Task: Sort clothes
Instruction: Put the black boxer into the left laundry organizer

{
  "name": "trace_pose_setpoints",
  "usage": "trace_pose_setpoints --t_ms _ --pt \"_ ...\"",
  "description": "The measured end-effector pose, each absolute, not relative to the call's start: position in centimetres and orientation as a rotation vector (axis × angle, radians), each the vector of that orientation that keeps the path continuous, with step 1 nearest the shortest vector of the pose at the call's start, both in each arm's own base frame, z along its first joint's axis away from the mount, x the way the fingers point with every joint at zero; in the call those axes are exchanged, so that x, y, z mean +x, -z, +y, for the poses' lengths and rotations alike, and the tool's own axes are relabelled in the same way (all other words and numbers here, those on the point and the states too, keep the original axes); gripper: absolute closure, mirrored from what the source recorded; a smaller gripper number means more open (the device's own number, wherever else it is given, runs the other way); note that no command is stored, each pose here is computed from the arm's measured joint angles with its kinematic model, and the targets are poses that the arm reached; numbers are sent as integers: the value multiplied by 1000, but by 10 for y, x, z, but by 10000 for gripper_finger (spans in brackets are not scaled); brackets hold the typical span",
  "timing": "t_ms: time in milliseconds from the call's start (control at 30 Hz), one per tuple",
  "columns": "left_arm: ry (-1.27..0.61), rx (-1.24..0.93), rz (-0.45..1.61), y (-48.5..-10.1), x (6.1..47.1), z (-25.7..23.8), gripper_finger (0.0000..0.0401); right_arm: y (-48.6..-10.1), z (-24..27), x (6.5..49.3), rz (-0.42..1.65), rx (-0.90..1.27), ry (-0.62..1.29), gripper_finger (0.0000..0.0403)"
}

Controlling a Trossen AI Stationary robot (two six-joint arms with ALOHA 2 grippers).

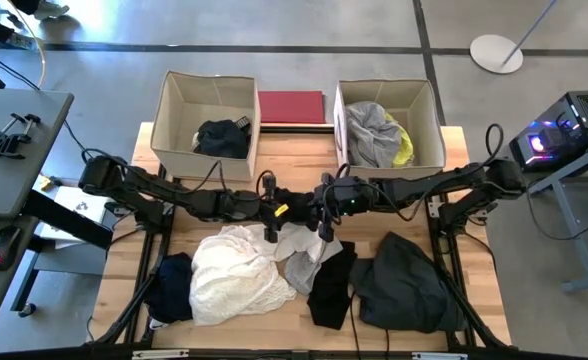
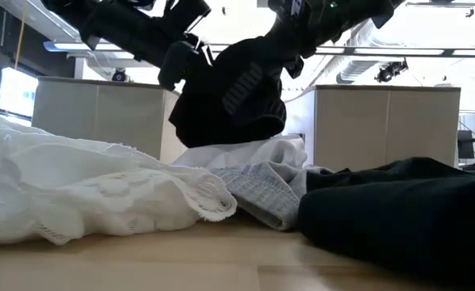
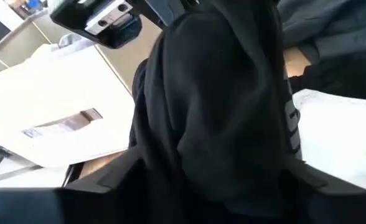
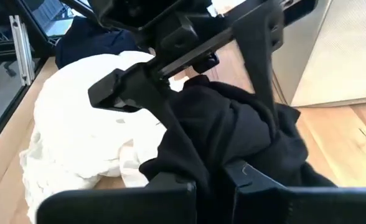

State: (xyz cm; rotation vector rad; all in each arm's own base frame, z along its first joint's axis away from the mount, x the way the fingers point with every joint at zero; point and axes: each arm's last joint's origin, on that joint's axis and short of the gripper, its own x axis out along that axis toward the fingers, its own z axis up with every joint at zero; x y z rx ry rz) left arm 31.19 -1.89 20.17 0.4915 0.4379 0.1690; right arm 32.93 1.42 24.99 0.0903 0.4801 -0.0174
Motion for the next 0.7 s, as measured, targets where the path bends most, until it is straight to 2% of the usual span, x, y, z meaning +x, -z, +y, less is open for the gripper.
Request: trace_pose_setpoints --t_ms 133,233,300,467,567,700 --pt "-166 486 440 -201 312 -19 258 -250 14 330 475 93 18 379" --pt "-164 491 447 -201 312 -19 344 -251 13 326 513 100 50 336" --pt "-166 480 442 -202 311 -19 382 -256 12 321 565 89 91 304" --pt "-212 446 361 -227 301 -20 383 -269 7 296 730 131 268 253" --pt "-278 471 277 -254 287 -19 394 -271 8 283 769 138 379 246" --pt "-462 535 154 -296 261 -12 394 -267 13 275 800 97 504 245"
